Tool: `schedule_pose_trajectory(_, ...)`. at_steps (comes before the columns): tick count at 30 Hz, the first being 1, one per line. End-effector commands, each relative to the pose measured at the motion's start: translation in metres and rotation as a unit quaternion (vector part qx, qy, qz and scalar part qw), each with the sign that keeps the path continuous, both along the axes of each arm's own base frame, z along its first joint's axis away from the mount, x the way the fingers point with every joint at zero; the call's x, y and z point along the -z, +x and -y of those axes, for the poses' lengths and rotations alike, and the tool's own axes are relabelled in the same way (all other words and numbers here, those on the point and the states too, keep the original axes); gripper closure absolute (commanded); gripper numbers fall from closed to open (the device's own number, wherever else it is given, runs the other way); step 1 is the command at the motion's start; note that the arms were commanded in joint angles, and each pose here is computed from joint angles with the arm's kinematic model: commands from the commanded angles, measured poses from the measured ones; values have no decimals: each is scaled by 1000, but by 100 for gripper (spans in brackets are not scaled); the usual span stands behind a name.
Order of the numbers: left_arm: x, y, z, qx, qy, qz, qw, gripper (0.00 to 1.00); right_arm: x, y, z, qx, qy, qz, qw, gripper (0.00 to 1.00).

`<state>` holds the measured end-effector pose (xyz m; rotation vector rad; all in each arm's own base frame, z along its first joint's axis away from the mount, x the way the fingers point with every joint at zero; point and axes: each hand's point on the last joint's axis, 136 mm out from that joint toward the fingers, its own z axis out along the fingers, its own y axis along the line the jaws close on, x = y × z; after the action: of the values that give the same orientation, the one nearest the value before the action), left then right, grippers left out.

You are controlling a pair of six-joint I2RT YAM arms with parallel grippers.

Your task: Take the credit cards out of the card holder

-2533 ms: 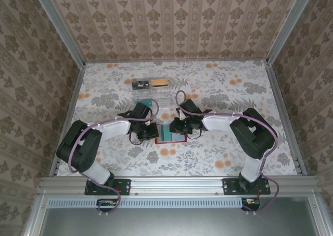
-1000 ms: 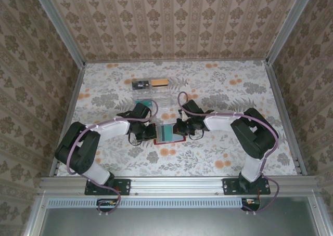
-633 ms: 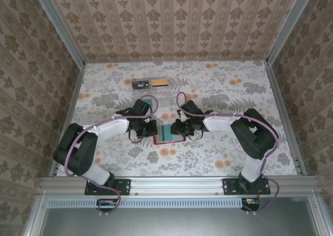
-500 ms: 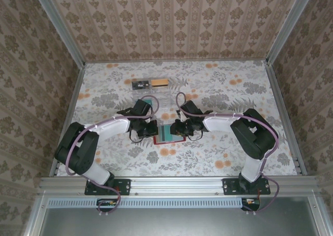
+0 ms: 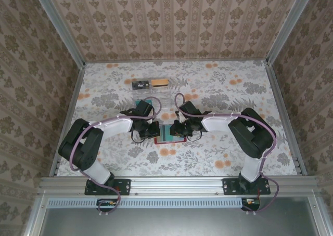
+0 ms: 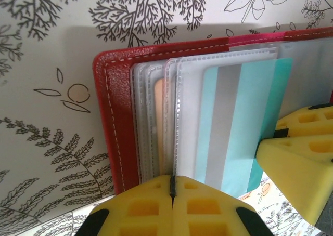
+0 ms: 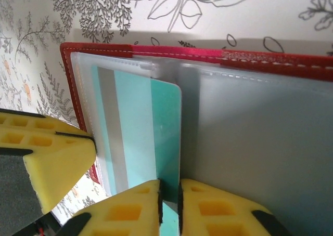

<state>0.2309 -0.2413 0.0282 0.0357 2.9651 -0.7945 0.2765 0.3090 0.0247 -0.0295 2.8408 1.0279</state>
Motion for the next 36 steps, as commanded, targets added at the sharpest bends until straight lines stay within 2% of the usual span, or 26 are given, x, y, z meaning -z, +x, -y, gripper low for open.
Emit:
schedule_pose_trajectory(1, 18, -10, -12, -3, 40, -27, 999, 100, -3, 4, -6, -3, 6, 4, 1000, 92)
schedule_pose_trajectory(5, 23, -12, -21, -8, 61, -36, 997, 100, -1, 3, 3, 3, -5, 3, 1000, 100)
schedule_pose_trajectory(25, 28, -17, -31, -7, 72, -41, 997, 100, -2, 1, 51, 22, -13, 0, 1000, 100)
schedule_pose_trajectory(36, 24, -15, -30, -3, 70, -34, 997, 100, -5, 1, 50, 16, 2, -3, 1000, 100)
